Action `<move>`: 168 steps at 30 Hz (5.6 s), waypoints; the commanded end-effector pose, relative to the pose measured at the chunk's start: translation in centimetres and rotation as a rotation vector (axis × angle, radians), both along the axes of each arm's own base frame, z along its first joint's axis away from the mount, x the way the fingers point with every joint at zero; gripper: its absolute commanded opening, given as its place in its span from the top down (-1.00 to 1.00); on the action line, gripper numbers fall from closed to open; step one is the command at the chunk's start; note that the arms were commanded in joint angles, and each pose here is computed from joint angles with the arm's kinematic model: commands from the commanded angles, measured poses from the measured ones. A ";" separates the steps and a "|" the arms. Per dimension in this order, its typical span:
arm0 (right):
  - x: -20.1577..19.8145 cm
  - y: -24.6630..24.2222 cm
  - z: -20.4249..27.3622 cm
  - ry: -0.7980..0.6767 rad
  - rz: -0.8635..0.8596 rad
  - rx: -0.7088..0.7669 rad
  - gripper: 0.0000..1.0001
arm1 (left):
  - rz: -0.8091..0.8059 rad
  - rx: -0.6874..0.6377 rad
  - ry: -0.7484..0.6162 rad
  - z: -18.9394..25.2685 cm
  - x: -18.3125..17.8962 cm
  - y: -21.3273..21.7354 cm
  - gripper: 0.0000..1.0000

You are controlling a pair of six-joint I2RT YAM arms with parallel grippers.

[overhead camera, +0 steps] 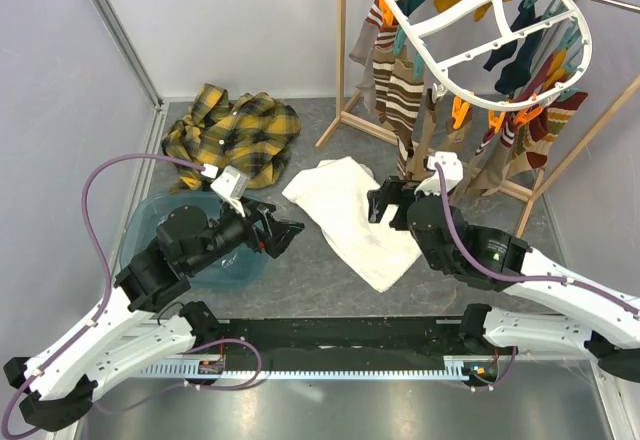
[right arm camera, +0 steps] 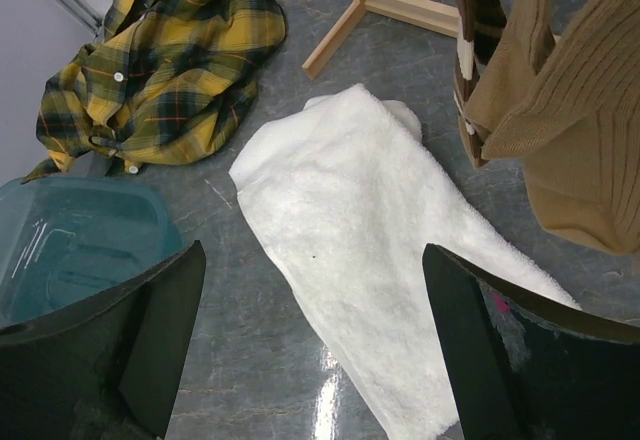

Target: Remove the socks clipped to the hanger

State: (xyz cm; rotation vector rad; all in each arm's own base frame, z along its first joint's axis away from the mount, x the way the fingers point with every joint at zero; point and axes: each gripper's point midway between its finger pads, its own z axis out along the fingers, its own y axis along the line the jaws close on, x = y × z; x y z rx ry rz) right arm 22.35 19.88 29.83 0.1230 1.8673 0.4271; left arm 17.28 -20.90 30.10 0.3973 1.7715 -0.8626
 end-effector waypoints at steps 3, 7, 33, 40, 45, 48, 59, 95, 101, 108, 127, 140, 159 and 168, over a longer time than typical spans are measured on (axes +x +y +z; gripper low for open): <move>0.9 -1.1 -0.2 -0.025 -0.056 -0.146 -0.96 | 0.002 -0.012 -0.045 0.9 0.5 -0.3 -0.93; 1.8 -3.9 1.6 -0.076 -0.152 -0.353 -0.96 | 0.009 0.013 -0.055 0.4 1.0 -0.5 -0.93; 9.7 -12.3 3.4 0.034 -0.346 -0.416 -0.02 | -0.072 0.032 -0.003 -0.6 0.8 -2.5 -0.90; 9.2 -12.4 4.6 -0.003 -0.333 -0.383 0.83 | -0.100 0.015 -0.026 0.4 0.8 -3.1 -0.89; 7.7 -10.5 7.7 -0.031 -0.198 -0.264 1.00 | -0.118 -0.003 -0.133 3.2 2.3 -4.7 -0.89; 6.5 -9.7 8.4 -0.015 -0.128 -0.225 1.00 | -0.149 -0.034 -0.198 5.3 3.2 -6.4 -0.89; 4.1 -8.5 10.8 -0.070 -0.027 -0.077 1.00 | -0.369 -0.086 -0.305 8.8 5.9 -15.4 -0.88; 1.7 -12.6 15.6 -0.079 -0.222 0.056 -0.29 | -0.613 -0.105 -0.217 3.8 3.0 -23.6 0.96; 2.4 -13.9 18.6 -0.130 -0.283 0.004 -0.32 | -0.627 -0.130 -0.181 4.0 2.1 -23.0 0.97; 3.7 -13.8 19.1 -0.132 -0.313 -0.049 -0.36 | -0.652 -0.140 -0.127 3.5 1.5 -23.3 0.96; 7.0 -12.4 15.9 -0.112 -0.311 -0.175 -0.22 | -0.656 -0.158 -0.116 5.2 0.9 -22.6 0.97; 7.9 -12.6 16.4 -0.157 -0.340 -0.198 0.83 | -0.649 -0.142 -0.100 4.8 0.9 -22.4 0.96; 3.3 -11.2 12.6 -0.118 -0.095 -0.171 -0.92 | 0.253 0.250 0.078 -2.5 10.2 -7.6 0.96; -0.4 -11.3 9.1 -0.122 0.016 -0.125 -0.96 | 0.859 0.247 0.198 -2.5 11.9 11.2 0.97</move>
